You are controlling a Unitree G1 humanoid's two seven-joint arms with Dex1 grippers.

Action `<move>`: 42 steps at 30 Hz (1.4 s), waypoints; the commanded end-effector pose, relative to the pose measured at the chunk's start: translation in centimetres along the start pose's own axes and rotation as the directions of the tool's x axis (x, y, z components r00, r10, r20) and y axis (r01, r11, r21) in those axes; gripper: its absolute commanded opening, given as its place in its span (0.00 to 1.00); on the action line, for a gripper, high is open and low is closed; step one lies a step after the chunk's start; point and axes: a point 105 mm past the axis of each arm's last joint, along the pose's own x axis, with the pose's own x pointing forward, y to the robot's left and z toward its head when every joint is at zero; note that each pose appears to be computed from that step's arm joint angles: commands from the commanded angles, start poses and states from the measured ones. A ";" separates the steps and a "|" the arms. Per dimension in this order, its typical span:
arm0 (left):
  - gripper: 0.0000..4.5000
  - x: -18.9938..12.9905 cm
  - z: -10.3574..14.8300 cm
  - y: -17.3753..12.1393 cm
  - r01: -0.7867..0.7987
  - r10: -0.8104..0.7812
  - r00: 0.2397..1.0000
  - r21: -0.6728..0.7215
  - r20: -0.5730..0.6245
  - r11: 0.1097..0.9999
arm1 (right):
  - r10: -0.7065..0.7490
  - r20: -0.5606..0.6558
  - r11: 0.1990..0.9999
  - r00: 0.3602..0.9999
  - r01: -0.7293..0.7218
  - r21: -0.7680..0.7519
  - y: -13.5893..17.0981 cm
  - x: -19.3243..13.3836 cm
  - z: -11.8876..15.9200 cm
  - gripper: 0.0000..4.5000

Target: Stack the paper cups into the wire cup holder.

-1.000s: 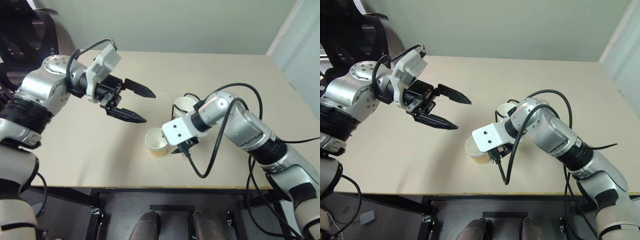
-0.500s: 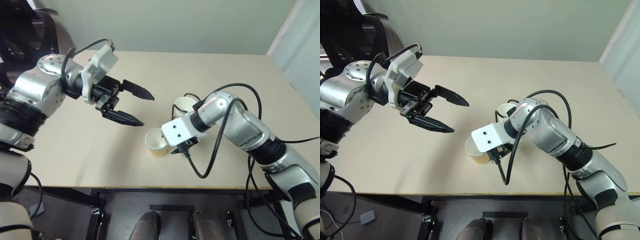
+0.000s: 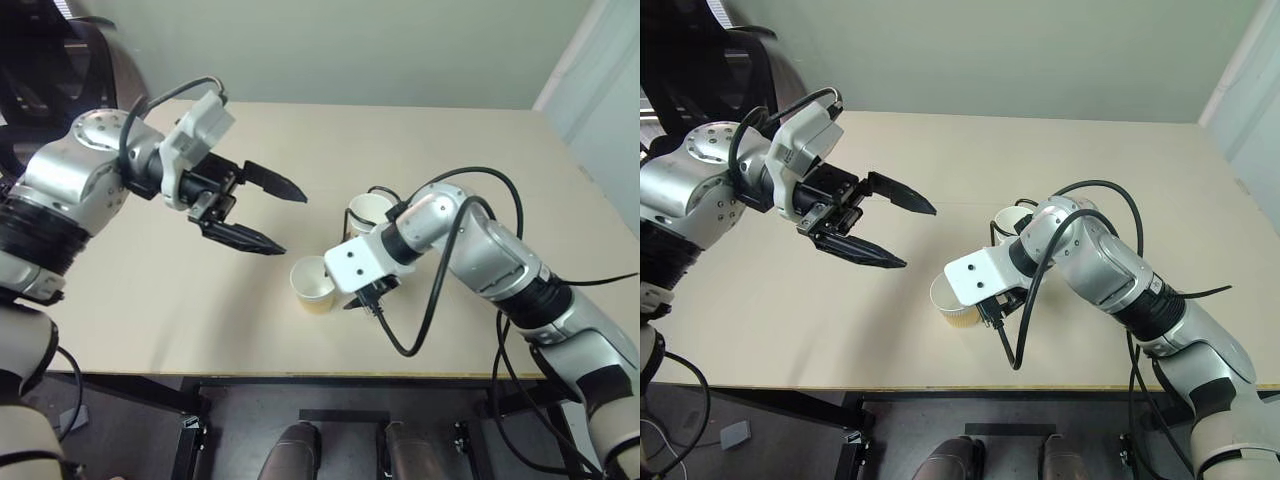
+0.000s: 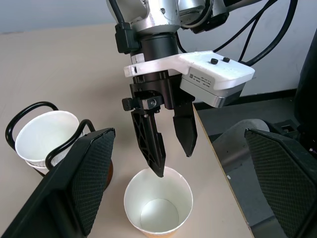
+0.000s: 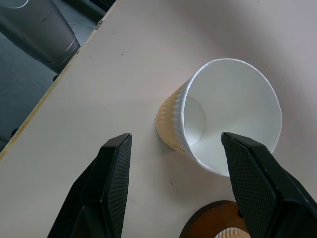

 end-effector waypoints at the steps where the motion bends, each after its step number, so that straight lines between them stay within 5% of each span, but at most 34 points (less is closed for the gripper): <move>1: 1.00 -0.3 0.8 -0.6 0.025 -0.025 1.000 0.028 0.011 0.999 | -0.039 0.000 0.998 0.999 0.039 -0.047 -0.8 -0.4 0.6 0.64; 24: 1.00 -0.7 0.4 -0.4 0.003 -0.004 1.000 0.022 0.018 1.000 | -0.044 -0.012 0.997 0.999 0.043 -0.070 -1.5 0.7 0.5 0.64; 27: 1.00 -0.8 0.4 -0.4 0.001 -0.001 1.000 0.023 0.017 1.000 | -0.030 -0.027 0.997 0.999 0.028 -0.076 -1.1 1.0 0.1 0.51; 33: 1.00 -0.7 0.4 -0.3 0.001 -0.002 1.000 0.028 0.016 1.000 | -0.016 -0.035 0.997 0.999 0.013 -0.082 -0.8 1.6 0.0 0.04; 42: 1.00 -0.6 0.5 -0.1 0.000 -0.001 1.000 0.033 0.020 0.999 | -0.014 -0.038 0.996 0.999 0.011 -0.083 -0.8 1.6 -0.1 0.02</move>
